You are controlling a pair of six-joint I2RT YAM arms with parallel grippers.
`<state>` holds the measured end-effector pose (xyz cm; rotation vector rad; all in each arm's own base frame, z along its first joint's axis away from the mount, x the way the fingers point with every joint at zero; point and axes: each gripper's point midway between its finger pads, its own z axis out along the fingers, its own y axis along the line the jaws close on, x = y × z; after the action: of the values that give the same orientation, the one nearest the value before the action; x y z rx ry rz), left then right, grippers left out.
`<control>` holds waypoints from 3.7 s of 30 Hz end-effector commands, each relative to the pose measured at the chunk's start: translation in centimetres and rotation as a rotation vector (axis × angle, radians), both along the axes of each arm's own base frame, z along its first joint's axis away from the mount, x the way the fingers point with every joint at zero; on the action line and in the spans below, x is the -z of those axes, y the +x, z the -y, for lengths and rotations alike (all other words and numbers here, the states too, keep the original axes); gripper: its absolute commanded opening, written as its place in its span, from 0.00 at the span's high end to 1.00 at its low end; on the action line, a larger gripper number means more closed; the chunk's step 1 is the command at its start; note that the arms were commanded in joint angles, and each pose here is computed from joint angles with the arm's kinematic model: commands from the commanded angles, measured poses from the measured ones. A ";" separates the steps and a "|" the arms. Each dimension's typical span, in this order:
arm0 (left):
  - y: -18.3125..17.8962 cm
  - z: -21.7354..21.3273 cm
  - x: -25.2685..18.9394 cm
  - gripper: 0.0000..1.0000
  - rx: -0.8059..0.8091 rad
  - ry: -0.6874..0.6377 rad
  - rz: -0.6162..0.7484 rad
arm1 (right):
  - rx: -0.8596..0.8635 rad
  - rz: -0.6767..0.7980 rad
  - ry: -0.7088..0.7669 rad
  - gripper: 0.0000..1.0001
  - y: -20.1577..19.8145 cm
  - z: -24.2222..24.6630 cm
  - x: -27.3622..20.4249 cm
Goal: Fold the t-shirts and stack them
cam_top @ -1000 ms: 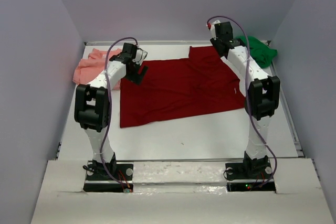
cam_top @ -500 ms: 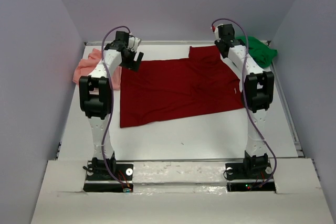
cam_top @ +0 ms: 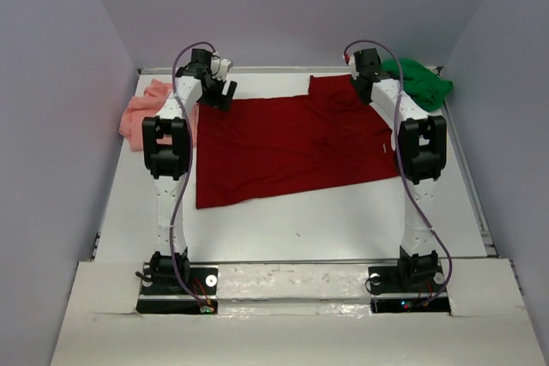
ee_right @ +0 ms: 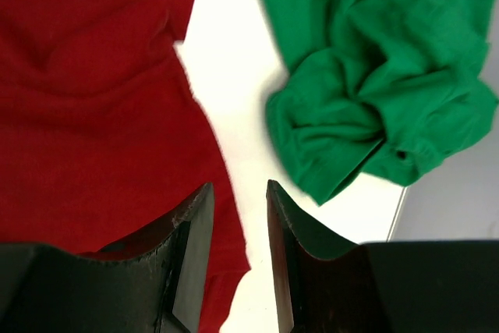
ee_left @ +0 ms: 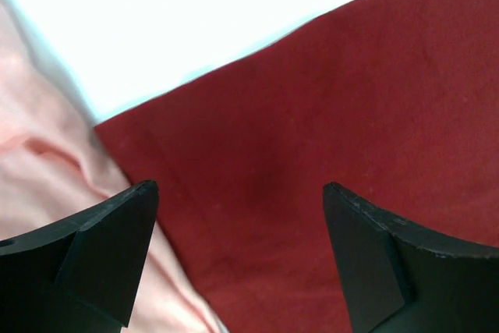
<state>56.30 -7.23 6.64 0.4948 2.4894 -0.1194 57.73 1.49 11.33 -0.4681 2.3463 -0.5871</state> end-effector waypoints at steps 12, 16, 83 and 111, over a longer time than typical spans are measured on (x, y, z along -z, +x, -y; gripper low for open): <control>2.9 -2.5 -1.2 0.04 -0.094 -0.060 0.058 | -0.013 -0.034 0.047 0.63 -4.6 0.0 -1.1; 3.2 -3.6 -0.3 0.04 -0.126 -0.068 0.048 | -0.014 -0.039 0.047 0.64 -5.3 0.1 -1.3; 4.1 -2.1 1.9 0.12 -0.045 -0.180 0.021 | -0.019 -0.134 0.039 0.71 -6.5 0.1 1.6; 3.9 -5.1 2.7 0.32 -0.140 -0.191 -0.008 | -0.032 -0.169 0.062 0.75 -6.5 -0.4 2.5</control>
<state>60.36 -1.52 3.68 0.2389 2.4710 -0.2697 50.29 1.74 6.99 -0.5780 2.5482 -0.4810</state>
